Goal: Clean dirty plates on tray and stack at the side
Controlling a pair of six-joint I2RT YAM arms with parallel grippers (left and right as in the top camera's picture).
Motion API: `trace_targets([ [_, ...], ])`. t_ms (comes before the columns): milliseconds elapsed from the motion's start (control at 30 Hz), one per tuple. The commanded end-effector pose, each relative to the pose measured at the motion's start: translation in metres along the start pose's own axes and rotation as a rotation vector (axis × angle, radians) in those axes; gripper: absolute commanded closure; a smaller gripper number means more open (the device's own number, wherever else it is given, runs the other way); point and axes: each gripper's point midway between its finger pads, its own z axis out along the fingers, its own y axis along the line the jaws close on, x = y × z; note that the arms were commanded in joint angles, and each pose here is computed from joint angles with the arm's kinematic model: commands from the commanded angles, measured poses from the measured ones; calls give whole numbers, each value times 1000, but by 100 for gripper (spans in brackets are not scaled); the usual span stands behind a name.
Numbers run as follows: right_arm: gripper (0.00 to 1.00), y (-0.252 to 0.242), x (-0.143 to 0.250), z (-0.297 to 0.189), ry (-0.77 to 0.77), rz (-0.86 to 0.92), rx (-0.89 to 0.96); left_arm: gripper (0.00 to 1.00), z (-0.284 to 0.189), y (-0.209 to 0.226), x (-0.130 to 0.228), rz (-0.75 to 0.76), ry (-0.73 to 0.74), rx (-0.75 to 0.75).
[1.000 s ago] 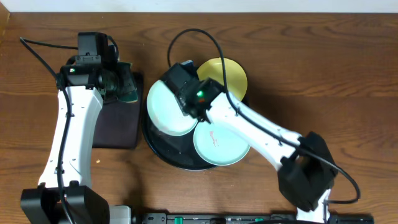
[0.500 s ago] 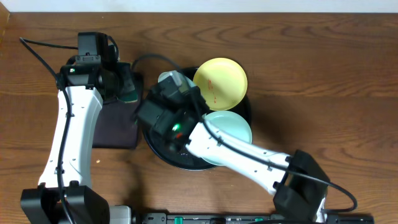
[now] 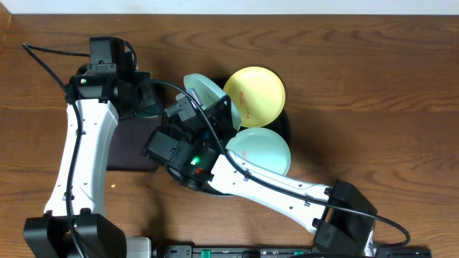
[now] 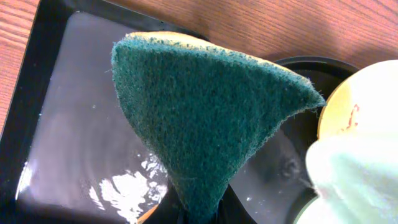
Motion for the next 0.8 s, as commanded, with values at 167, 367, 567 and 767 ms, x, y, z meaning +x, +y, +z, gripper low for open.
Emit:
trace_targets([
  [167,99,45,29,22,269,185,-471,93,1,3,-2,-5,-4,-11],
  [367,99,29,25,32,373,328,-788,93,3,3,-2,-6,1,-13],
  [567,99,-21,25,48,422,503,-1052,92,3,3,-2,-5,1,-13],
  [767,99,-97,67,89,517,668,-1020,93,3,3,-2,-5,1,-13],
])
